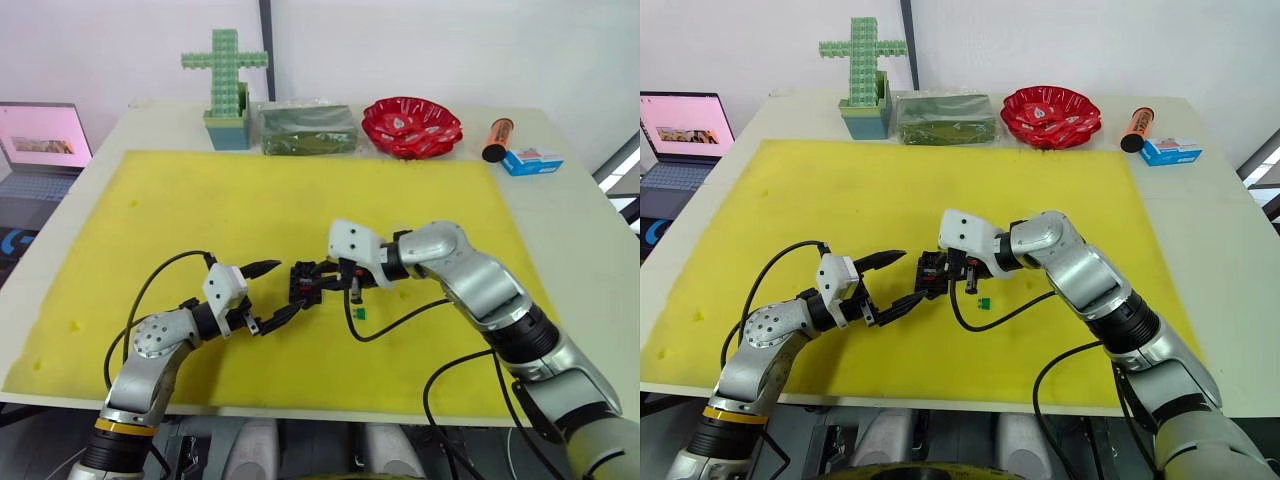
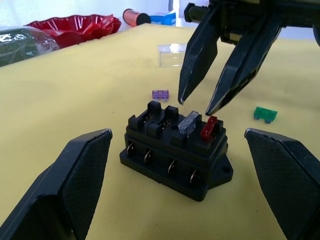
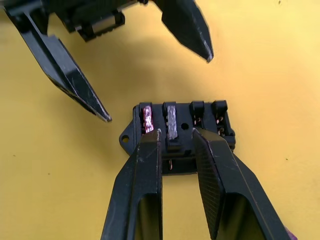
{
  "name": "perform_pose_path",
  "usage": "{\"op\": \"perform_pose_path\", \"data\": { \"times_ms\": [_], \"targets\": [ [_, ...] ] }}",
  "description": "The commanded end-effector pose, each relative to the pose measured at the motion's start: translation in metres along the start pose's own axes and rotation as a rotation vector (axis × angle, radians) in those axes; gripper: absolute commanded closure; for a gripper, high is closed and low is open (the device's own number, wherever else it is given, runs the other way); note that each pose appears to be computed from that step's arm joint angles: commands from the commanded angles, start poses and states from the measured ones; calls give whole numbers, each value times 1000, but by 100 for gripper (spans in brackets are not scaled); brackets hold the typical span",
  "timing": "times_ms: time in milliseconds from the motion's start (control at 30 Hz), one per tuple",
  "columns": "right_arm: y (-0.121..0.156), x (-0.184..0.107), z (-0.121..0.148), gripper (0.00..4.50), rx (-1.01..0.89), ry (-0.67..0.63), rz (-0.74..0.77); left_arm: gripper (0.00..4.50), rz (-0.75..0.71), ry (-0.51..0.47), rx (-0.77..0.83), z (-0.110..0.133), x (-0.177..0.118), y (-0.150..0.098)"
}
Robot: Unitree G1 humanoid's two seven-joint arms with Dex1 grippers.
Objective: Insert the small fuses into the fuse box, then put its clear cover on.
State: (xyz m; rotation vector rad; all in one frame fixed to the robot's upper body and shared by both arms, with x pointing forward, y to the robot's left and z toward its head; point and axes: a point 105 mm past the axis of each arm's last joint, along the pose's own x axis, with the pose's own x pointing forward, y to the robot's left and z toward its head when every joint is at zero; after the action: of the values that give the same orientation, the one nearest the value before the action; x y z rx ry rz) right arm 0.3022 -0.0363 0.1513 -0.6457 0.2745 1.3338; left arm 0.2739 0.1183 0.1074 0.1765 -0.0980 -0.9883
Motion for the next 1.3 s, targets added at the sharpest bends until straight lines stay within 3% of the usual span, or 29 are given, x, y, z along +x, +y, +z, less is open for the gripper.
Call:
{"op": "perform_pose_path", "data": {
  "times_ms": [33, 200, 567, 1000, 1300],
  "targets": [
    [-8, -8, 17, 343, -29, -59, -22, 0, -13, -20, 36, 9, 2, -1],
    [-7, -3, 19, 448, -21, -76, -21, 0, -13, -23, 36, 9, 4, 0],
    [2, 7, 13, 448, -21, -63, 12, 0, -16, -22, 34, 8, 5, -2],
    [5, 16, -21, 448, 26, 20, 27, 0, -15, -20, 35, 7, 4, -5],
    [8, 20, -28, 448, -47, 72, 39, 0, -14, -14, 37, 6, 1, -5]
  ]
}}
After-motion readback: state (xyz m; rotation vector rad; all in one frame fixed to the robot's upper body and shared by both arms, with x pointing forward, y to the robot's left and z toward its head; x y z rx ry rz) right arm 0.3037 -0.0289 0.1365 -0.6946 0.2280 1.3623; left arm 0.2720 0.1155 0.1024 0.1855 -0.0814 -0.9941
